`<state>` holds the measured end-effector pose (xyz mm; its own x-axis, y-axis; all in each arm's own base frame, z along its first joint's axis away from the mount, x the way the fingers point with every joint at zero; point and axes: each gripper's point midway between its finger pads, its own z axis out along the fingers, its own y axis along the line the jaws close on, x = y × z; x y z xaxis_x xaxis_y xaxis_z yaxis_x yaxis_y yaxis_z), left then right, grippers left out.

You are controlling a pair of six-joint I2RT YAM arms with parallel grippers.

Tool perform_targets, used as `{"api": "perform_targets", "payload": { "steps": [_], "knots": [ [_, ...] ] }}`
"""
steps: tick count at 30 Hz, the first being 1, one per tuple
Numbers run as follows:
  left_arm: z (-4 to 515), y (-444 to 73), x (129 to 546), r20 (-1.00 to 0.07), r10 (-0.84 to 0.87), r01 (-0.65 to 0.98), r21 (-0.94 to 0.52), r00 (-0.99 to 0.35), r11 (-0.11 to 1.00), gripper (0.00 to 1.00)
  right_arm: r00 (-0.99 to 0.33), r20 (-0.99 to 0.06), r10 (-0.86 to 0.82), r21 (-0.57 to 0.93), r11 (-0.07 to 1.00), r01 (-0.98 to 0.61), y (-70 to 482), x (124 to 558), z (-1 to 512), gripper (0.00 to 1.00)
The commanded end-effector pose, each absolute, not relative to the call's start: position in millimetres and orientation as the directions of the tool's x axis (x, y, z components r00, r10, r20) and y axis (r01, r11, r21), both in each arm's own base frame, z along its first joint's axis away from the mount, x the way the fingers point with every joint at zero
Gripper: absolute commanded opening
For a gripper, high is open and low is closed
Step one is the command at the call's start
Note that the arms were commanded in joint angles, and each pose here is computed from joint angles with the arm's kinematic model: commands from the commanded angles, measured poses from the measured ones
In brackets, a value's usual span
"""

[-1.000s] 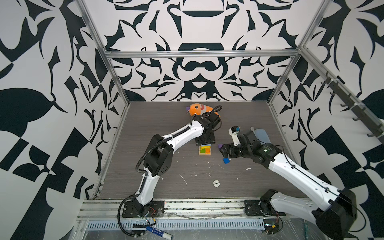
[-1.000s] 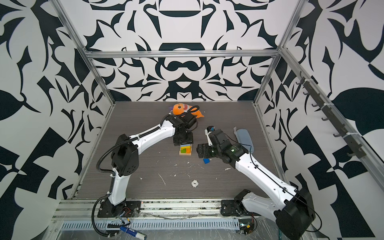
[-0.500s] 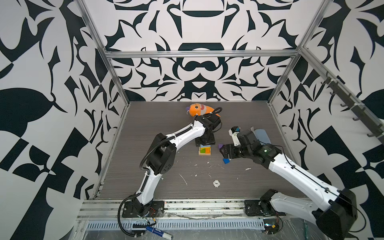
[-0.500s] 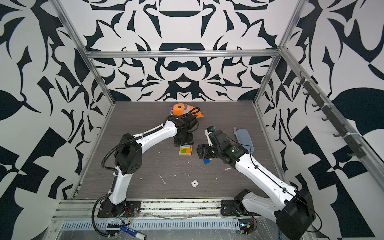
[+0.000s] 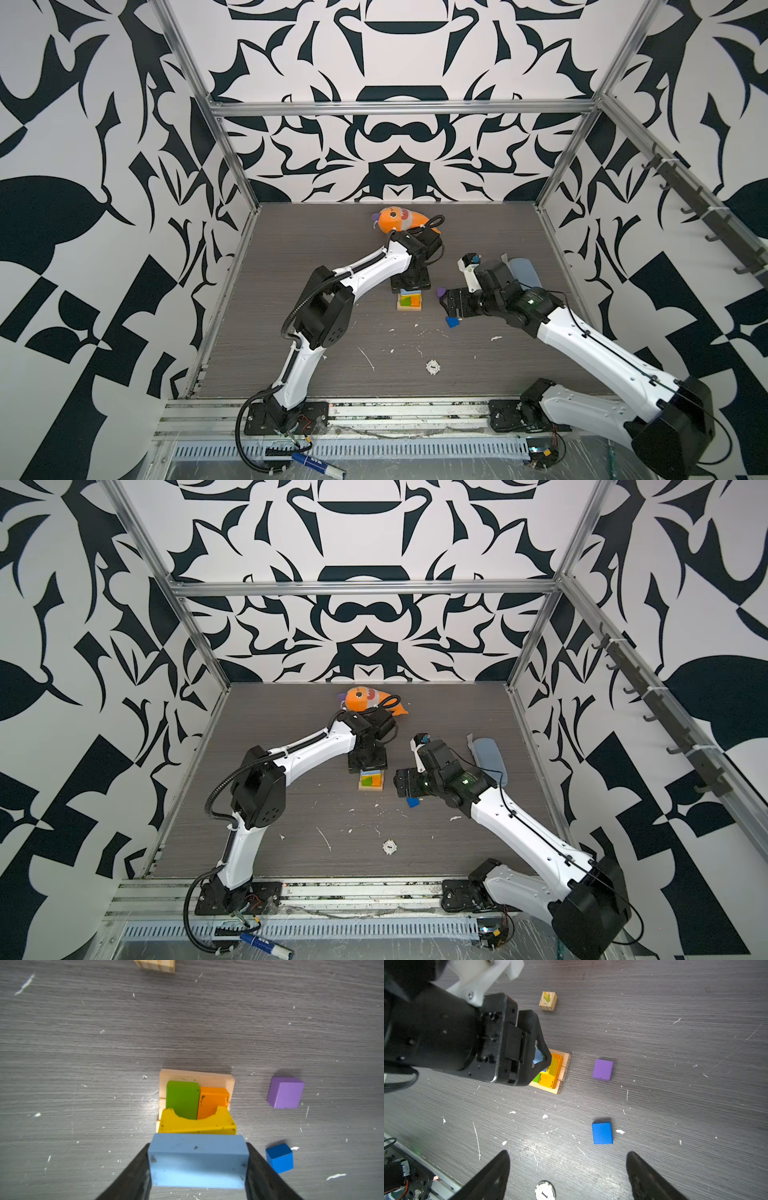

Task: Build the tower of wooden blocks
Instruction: 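Lower the light-blue bar onto the yellow block with the left gripper, then open the left gripper and raise it off the light-blue bar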

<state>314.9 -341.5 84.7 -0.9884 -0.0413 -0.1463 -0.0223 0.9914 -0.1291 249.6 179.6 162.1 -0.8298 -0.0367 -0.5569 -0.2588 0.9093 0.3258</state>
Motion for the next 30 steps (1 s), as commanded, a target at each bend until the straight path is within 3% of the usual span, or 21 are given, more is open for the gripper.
{"api": "perform_targets", "payload": {
  "steps": [1, 25, 30],
  "knots": [
    [81.7, -336.5, 310.0, -0.12, -0.046, -0.035, -0.092, -0.992, 0.995, 0.68, -0.814, -0.58, -0.037, 0.327, 0.905, -0.274, 179.6, 252.4, 166.8, 0.92],
    [92.7, -338.5, 309.7, -0.13, -0.042, -0.027, -0.116, -0.991, 0.993, 0.84, -0.82, -0.572, -0.034, 0.334, 0.903, -0.27, 181.1, 252.6, 165.4, 0.91],
    [105.9, -332.5, 313.3, -0.173, -0.031, -0.013, -0.104, -0.984, 0.994, 0.98, -0.82, -0.572, -0.027, 0.337, 0.904, -0.265, 180.4, 253.1, 167.5, 0.91]
  ]
}}
